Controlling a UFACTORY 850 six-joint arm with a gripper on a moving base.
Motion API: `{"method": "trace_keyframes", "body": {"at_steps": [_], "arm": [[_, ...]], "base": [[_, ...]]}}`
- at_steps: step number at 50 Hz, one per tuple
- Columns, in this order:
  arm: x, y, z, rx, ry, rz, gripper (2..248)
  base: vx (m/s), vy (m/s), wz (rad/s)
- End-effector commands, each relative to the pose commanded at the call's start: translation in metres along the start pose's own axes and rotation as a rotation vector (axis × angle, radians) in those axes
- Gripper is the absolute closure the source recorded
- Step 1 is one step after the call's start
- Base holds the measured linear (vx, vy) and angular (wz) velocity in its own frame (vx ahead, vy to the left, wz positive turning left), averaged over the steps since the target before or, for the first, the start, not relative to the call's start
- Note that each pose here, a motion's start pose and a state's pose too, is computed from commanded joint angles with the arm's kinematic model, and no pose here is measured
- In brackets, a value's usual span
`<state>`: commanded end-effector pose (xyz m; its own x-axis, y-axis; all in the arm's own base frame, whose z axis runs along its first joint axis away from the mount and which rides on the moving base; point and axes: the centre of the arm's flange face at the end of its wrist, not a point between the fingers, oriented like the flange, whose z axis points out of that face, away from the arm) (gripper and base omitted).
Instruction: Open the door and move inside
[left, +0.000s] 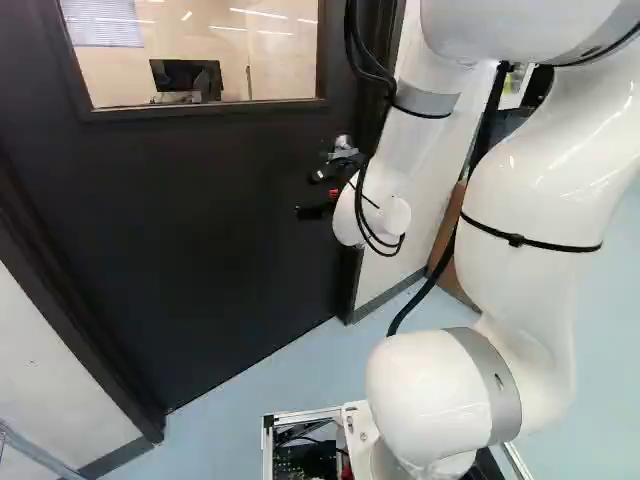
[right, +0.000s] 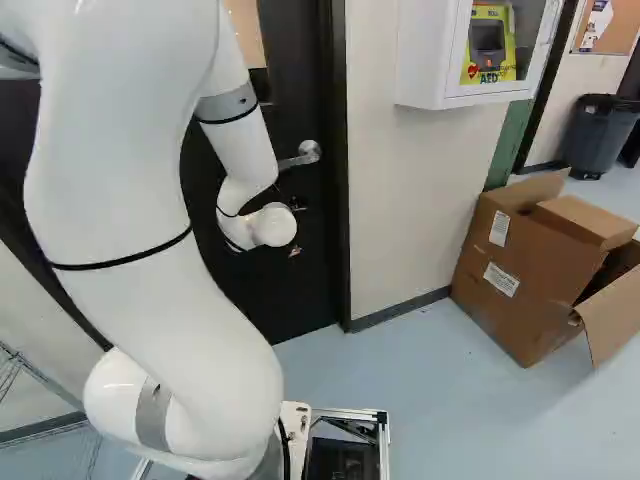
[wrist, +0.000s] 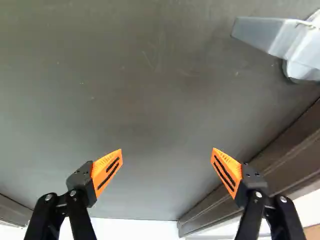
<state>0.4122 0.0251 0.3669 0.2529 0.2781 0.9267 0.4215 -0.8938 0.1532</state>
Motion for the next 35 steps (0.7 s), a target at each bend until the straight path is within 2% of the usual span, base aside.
{"method": "trace_keyframes", "body": {"at_steps": [19,35], "arm": [[0.008,-0.003,-0.035,-0.039,0.035,-0.003,3],[0.021,0.000,-0.046,-0.067,0.072,-0.008,3]], "base": [[0.000,0.000,0.000],[0.000,0.000,0.000]]}}
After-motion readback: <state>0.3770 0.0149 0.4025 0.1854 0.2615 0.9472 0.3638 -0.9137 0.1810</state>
